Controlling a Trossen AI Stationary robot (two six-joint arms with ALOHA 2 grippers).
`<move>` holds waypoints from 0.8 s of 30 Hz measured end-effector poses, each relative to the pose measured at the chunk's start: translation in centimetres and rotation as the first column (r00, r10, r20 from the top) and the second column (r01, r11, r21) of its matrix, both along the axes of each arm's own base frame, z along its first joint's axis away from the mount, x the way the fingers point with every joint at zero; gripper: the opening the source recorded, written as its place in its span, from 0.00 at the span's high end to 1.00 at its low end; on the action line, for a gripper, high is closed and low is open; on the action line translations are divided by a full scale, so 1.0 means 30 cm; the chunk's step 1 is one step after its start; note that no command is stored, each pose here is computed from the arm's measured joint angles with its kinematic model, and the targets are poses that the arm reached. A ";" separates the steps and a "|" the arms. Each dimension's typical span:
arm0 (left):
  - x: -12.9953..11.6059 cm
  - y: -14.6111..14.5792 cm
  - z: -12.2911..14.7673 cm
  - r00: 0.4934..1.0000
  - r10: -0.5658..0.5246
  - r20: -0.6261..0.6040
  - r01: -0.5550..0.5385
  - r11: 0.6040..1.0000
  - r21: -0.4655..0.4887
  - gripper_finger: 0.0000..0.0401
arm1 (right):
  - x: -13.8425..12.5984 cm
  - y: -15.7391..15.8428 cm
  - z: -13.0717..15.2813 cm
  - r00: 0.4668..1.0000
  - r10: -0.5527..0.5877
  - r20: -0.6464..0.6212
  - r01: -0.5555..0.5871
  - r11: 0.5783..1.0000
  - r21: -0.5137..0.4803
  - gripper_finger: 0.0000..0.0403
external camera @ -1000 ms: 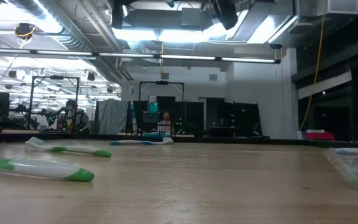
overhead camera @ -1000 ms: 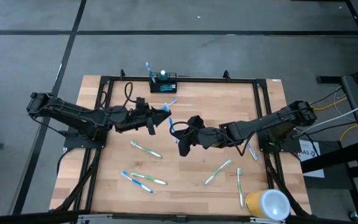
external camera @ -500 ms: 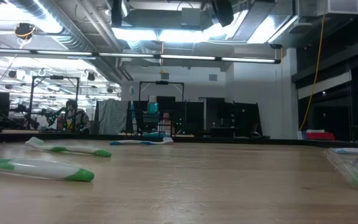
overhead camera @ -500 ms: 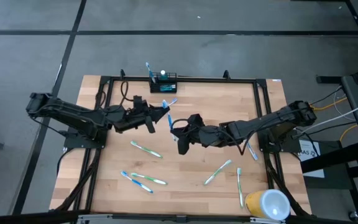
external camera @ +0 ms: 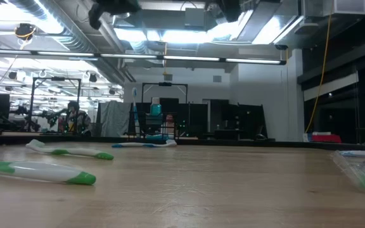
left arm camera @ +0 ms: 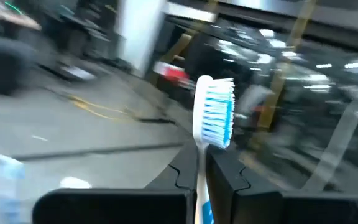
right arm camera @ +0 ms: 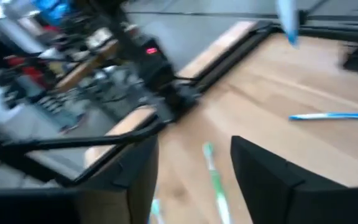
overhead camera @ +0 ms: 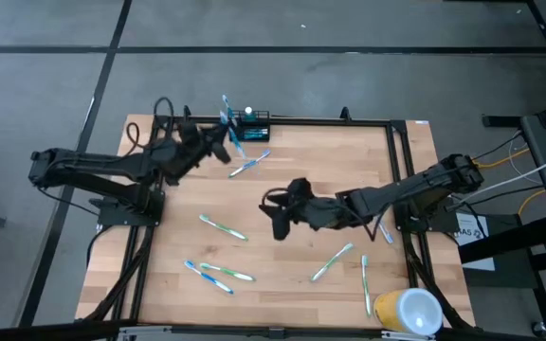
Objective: Pick & Place toothbrushing station
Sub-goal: Put the blue toothbrush into the black wire organizer
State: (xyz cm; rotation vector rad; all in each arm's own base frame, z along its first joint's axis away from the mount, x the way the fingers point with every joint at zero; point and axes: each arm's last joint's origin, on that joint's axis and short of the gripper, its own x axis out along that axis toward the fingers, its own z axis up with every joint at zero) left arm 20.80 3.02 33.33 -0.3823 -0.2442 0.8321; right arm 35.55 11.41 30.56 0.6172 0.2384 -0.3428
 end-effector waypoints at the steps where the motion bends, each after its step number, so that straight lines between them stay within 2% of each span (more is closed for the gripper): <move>1: -0.007 0.018 0.002 0.999 0.037 -0.020 -0.037 0.999 0.019 0.98 | -0.005 0.006 -0.005 1.000 -0.012 -0.013 0.012 1.000 0.000 0.48; 6: -0.020 0.119 -0.009 0.959 0.239 -0.154 -0.223 0.968 0.119 0.98 | -0.030 0.047 -0.022 0.998 -0.023 -0.052 0.023 1.000 0.007 0.48; 10: 0.001 0.203 -0.040 0.912 0.339 -0.232 -0.304 0.937 0.174 0.98 | -0.047 0.067 -0.027 0.996 -0.069 -0.058 0.069 0.998 0.001 0.51; 18: 0.102 0.380 -0.153 0.874 0.396 -0.283 -0.328 0.908 0.260 0.98 | -0.110 0.086 -0.016 0.989 -0.088 -0.119 0.090 0.996 0.011 0.55; 22: 0.126 0.455 -0.218 0.835 0.452 -0.313 -0.368 0.882 0.293 0.98 | -0.152 0.076 -0.001 0.981 -0.115 -0.155 0.117 0.993 0.004 0.55; 24: 0.128 0.488 -0.238 0.834 0.467 -0.294 -0.386 0.874 0.294 0.98 | -0.172 0.066 0.016 0.979 -0.128 -0.156 0.132 0.991 0.013 0.55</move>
